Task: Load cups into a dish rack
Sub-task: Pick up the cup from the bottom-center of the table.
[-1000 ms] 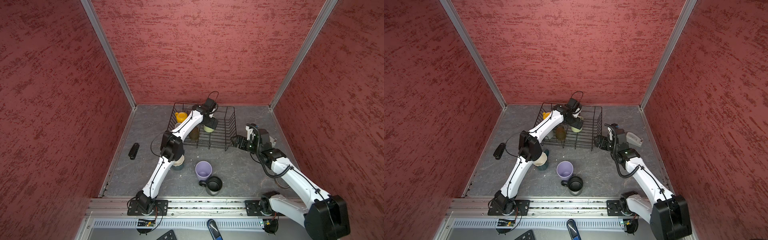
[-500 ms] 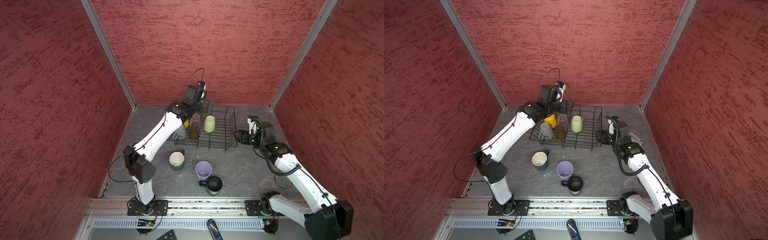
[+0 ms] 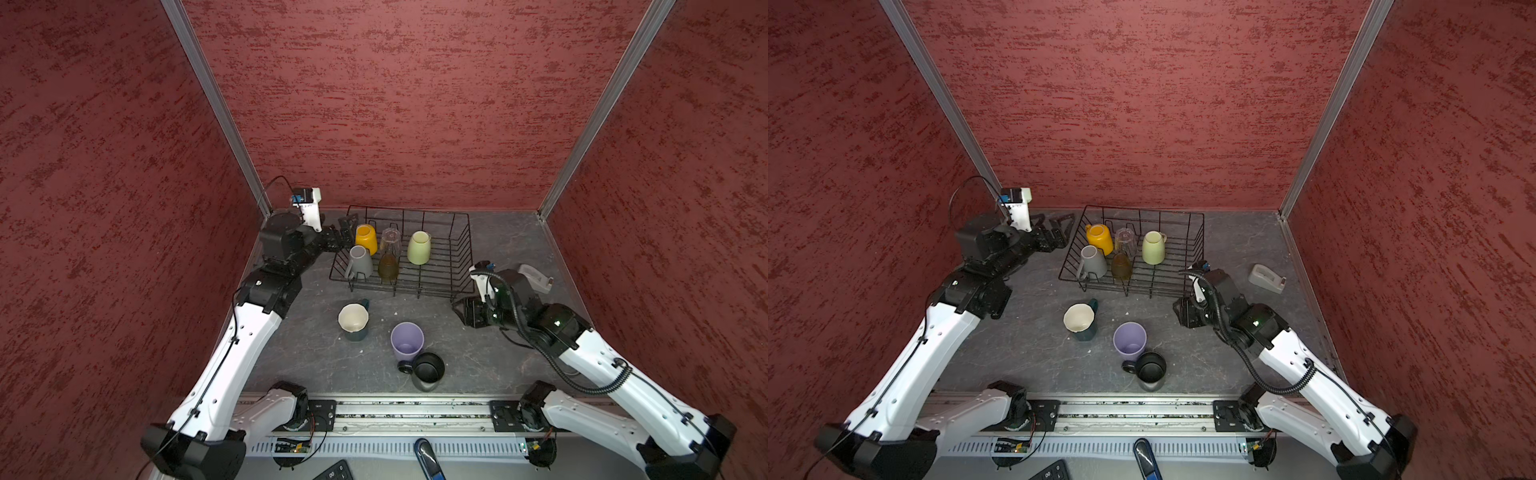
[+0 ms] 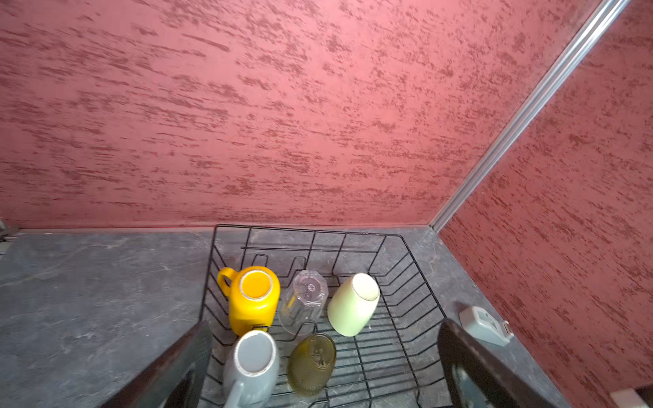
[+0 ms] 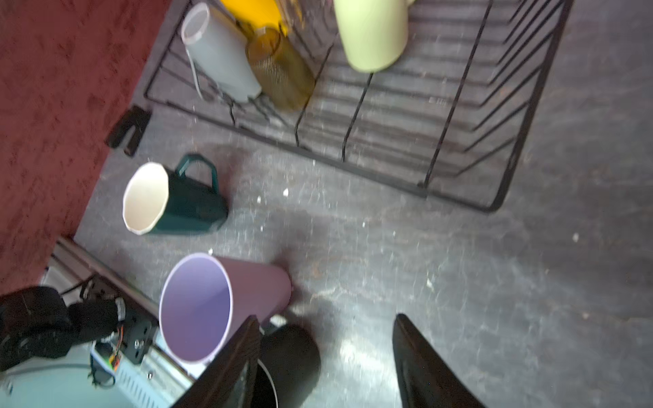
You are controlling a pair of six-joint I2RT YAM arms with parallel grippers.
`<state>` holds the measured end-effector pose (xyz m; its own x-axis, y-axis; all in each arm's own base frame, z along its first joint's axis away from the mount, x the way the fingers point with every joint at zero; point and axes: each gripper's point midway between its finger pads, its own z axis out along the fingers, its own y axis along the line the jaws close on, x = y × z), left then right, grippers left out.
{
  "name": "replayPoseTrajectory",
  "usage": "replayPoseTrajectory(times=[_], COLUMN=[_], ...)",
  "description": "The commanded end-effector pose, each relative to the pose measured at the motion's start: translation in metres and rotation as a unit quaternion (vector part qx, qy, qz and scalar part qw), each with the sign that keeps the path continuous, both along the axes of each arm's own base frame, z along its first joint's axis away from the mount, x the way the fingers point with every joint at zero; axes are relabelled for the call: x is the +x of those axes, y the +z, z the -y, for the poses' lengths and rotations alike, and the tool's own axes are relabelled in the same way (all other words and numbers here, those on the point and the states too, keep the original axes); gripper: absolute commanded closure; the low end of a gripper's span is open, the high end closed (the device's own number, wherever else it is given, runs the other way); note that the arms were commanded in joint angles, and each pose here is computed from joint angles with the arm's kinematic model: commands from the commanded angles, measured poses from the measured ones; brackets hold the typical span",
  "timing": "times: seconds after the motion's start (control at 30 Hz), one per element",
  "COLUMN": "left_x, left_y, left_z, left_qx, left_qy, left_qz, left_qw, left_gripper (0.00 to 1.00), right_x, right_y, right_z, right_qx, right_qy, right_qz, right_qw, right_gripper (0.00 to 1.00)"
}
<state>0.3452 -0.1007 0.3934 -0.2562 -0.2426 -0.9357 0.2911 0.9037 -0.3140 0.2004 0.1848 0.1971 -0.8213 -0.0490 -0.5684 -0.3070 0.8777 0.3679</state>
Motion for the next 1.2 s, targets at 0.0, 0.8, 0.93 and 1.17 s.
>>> replayPoseTrajectory(times=[0.0, 0.8, 0.93, 1.17], left_x=[-0.007, -0.025, -0.025, -0.023], left_y=[-0.008, -0.031, -0.031, -0.033], left_z=[-0.014, -0.039, -0.04, -0.042], left_qx=[-0.011, -0.023, -0.023, -0.027], left_qy=[-0.001, 0.023, 0.023, 0.023], left_qz=[0.001, 0.009, 0.01, 0.005], left_qw=[1.0, 0.999, 0.999, 0.999], left_gripper=[0.0, 0.0, 0.0, 0.0], right_x=[-0.03, -0.09, -0.087, -0.084], right_y=[-0.03, -0.089, -0.094, -0.109], right_z=[0.016, -0.046, -0.052, -0.056], right_qx=[-0.05, -0.055, -0.056, -0.081], right_qy=[-0.03, 0.004, -0.001, -0.003], right_qz=[-0.062, -0.161, -0.153, -0.152], right_qw=[0.996, 0.985, 0.987, 0.985], right_gripper=[0.42, 0.51, 0.55, 0.6])
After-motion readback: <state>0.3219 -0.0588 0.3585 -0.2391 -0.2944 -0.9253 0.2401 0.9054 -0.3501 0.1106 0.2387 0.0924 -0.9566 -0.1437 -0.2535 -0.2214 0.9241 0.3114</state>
